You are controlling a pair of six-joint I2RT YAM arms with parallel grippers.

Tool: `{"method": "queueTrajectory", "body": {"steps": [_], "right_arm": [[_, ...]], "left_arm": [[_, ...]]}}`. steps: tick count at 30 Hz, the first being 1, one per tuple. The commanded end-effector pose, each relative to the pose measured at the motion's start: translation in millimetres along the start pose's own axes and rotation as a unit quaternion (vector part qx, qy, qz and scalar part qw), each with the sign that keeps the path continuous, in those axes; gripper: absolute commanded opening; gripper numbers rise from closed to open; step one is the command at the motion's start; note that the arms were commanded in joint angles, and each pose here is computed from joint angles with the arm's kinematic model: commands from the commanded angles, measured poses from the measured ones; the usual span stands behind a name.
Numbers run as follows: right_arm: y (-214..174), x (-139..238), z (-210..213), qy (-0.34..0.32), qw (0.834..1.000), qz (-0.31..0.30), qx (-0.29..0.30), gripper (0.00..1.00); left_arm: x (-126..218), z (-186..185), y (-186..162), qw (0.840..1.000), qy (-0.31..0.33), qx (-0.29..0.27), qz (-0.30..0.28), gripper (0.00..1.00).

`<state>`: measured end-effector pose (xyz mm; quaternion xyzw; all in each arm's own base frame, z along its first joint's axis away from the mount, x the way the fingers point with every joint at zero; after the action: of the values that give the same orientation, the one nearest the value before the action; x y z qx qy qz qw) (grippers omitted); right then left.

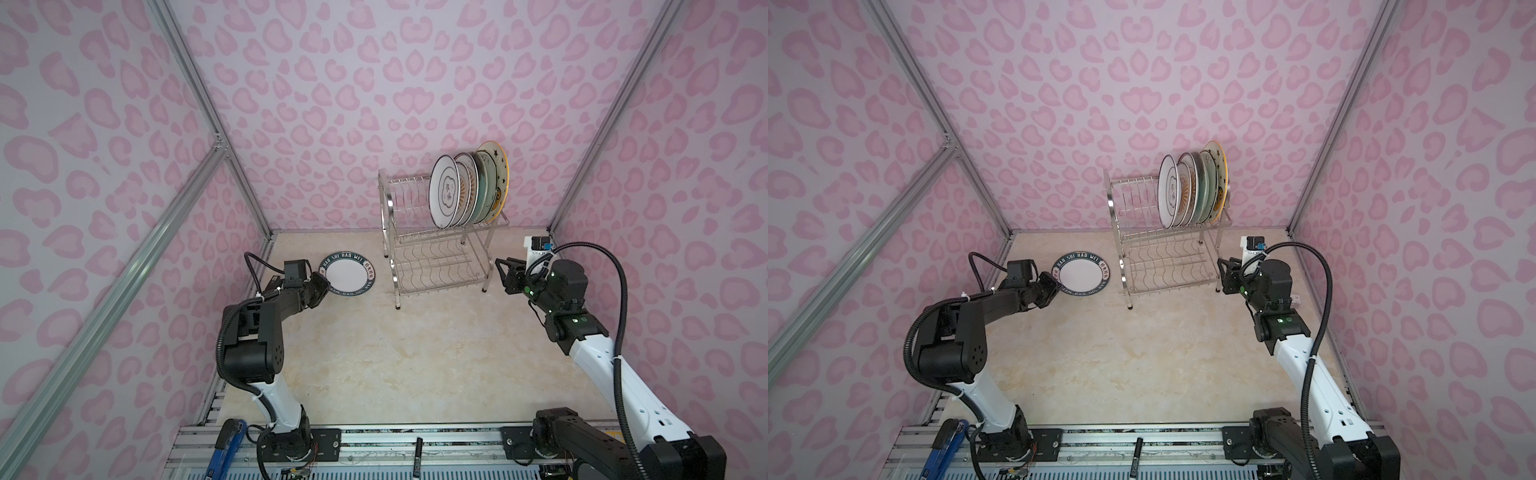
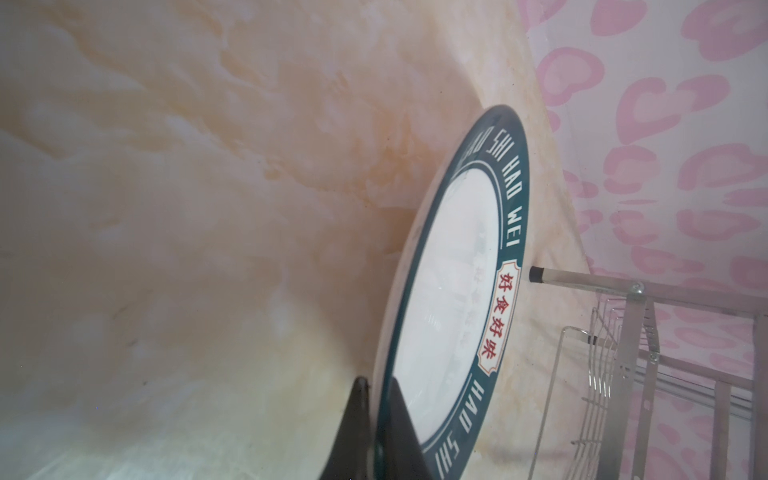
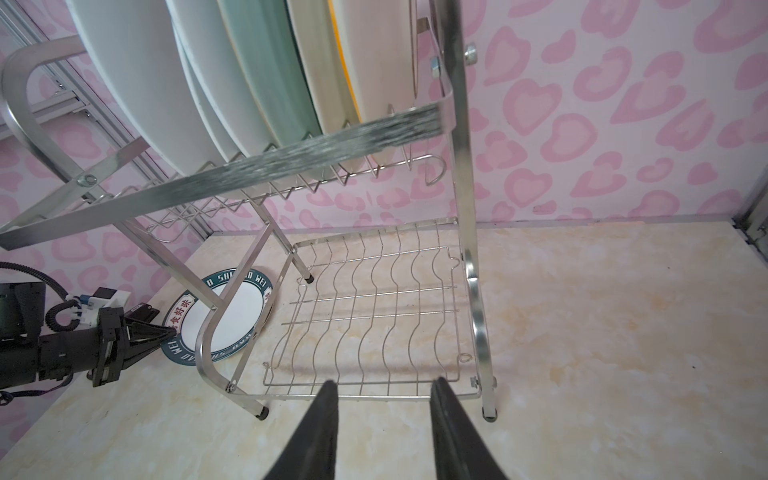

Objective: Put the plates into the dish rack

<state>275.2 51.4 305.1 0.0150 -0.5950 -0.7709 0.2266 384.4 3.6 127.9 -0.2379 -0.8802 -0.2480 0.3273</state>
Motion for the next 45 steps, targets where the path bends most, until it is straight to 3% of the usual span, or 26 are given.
{"method": "queueTrajectory", "body": {"steps": [1,19,28,45], "right_arm": [[0.6,-0.8,4.8,0.006,1.000,0.002,0.008,0.37],[2.2,-8.6,67.2,0.086,0.996,0.023,0.007,0.39],[-0.5,-23.9,100.3,0.135,0.989,0.028,-0.058,0.43],[5.4,-39.7,147.9,0.178,0.980,0.030,-0.083,0.44]], "left_arm": [[8.3,-3.8,-0.5,1.000,-0.010,-0.012,-0.007,0.03],[104.7,-42.2,5.2,0.995,-0.043,-0.042,-0.074,0.03],[167.4,-71.5,3.7,0.988,-0.087,-0.077,-0.099,0.03],[253.8,-112.0,-10.6,0.958,-0.202,-0.155,-0.130,0.03]]}}
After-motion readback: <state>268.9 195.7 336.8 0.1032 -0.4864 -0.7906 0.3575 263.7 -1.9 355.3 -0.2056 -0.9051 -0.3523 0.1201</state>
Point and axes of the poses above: each gripper's point midway between its finger pads, its own x axis back along the fingers, its own z axis along the line the jaws close on, y = z × x, the point moved 10 cm from there along x, back along the fingers
